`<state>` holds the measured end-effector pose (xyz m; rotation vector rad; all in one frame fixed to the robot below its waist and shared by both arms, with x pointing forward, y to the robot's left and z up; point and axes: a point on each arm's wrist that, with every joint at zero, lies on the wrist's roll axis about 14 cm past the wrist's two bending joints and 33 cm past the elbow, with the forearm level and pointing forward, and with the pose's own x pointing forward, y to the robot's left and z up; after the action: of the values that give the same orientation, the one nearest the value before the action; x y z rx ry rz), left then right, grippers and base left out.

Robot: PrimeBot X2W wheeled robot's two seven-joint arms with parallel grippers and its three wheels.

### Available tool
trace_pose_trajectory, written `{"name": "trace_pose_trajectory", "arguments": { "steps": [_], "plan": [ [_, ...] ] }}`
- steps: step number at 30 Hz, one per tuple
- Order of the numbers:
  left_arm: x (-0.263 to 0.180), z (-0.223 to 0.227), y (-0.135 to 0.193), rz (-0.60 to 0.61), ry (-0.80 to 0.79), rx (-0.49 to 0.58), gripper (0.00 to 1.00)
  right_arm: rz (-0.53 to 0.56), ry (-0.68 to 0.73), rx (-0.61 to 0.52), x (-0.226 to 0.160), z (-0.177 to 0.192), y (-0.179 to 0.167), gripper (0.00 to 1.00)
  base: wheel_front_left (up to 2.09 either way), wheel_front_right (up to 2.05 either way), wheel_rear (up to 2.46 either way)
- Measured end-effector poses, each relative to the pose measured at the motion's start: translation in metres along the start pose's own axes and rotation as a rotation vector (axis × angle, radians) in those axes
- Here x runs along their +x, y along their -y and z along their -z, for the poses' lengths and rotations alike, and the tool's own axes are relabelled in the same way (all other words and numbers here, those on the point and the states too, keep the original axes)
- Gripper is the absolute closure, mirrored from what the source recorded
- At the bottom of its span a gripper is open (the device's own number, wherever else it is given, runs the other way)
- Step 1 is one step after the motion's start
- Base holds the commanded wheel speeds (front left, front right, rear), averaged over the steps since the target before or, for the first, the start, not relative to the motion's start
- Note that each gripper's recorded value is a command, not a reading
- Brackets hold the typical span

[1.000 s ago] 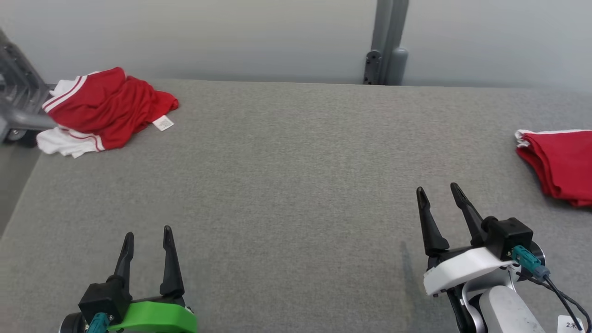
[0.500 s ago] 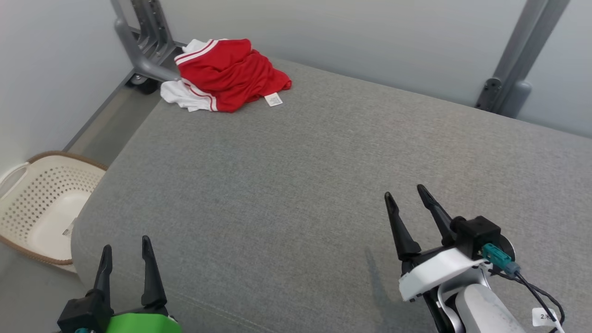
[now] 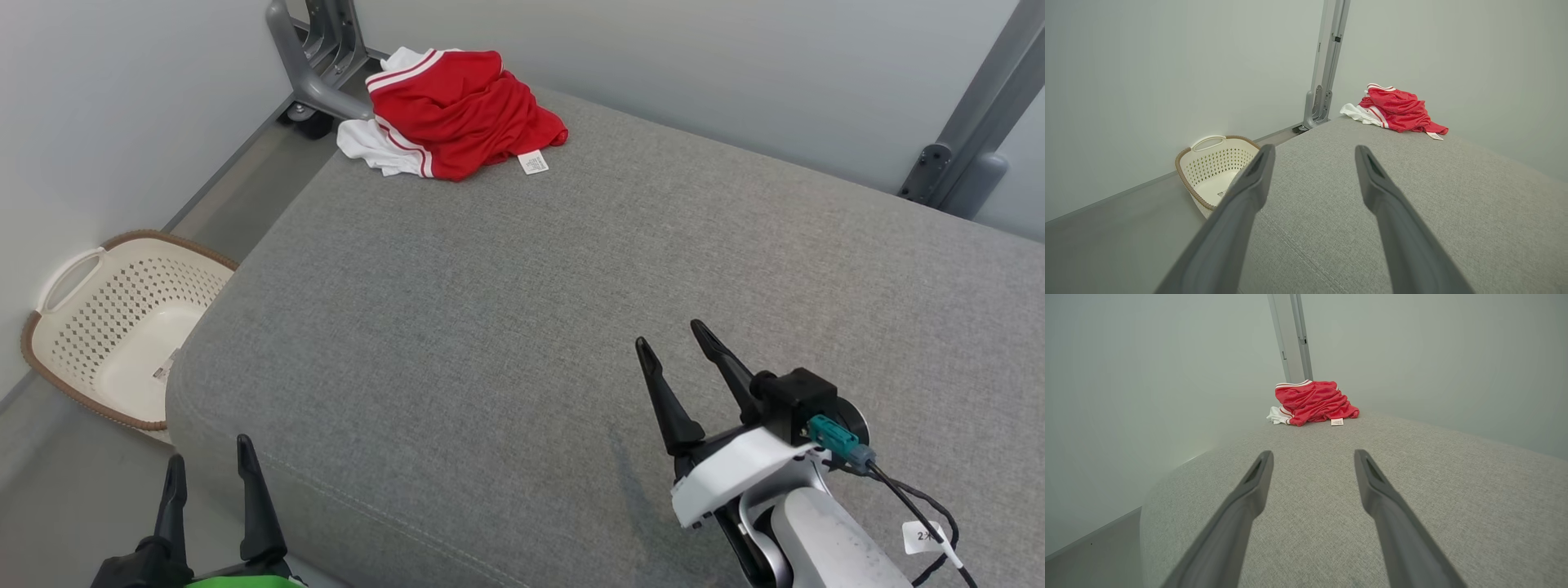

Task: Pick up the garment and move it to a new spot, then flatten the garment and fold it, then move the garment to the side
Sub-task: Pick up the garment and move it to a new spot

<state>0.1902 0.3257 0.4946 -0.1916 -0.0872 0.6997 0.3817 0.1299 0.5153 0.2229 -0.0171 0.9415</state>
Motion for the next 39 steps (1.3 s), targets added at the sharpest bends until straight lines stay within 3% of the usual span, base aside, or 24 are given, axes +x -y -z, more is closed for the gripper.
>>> {"name": "trace_pose_trajectory", "arguments": {
  "steps": [6, 11, 16, 20, 26, 32, 39],
  "plan": [
    [0.005, 0.011, 0.012, 0.038, -0.037, 0.013, 0.0, 0.035, 0.005, -0.006, 0.001, 0.002, 0.016, 0.0, 0.0, 0.0, 0.0],
    [0.039, 0.0, 0.032, 0.132, -0.003, 0.075, 0.0, 0.094, 0.019, -0.027, 0.0, 0.002, 0.041, 0.0, 0.0, 0.0, 0.0],
    [0.101, -0.047, 0.051, 0.238, 0.112, 0.228, 0.0, 0.119, 0.002, -0.058, -0.002, 0.005, 0.055, 0.0, 0.0, 0.0, 0.0],
    [0.154, -0.09, 0.086, 0.321, 0.196, 0.301, 0.0, 0.173, 0.014, -0.098, -0.007, -0.004, 0.077, 0.0, 0.0, 0.0, 0.0],
    [0.227, -0.114, 0.125, 0.364, 0.178, 0.383, 0.0, 0.268, 0.037, -0.141, -0.022, -0.016, 0.117, 0.0, 0.0, 0.0, 0.0],
    [0.286, -0.089, 0.154, 0.367, 0.075, 0.433, 0.0, 0.383, 0.029, -0.166, -0.045, -0.014, 0.164, 0.0, 0.0, 0.0, 0.0],
    [0.321, 0.007, 0.199, 0.454, -0.142, 0.433, 0.0, 0.488, -0.011, -0.173, -0.07, 0.009, 0.207, 0.0, 0.0, 0.0, 0.0]
  ]
}}
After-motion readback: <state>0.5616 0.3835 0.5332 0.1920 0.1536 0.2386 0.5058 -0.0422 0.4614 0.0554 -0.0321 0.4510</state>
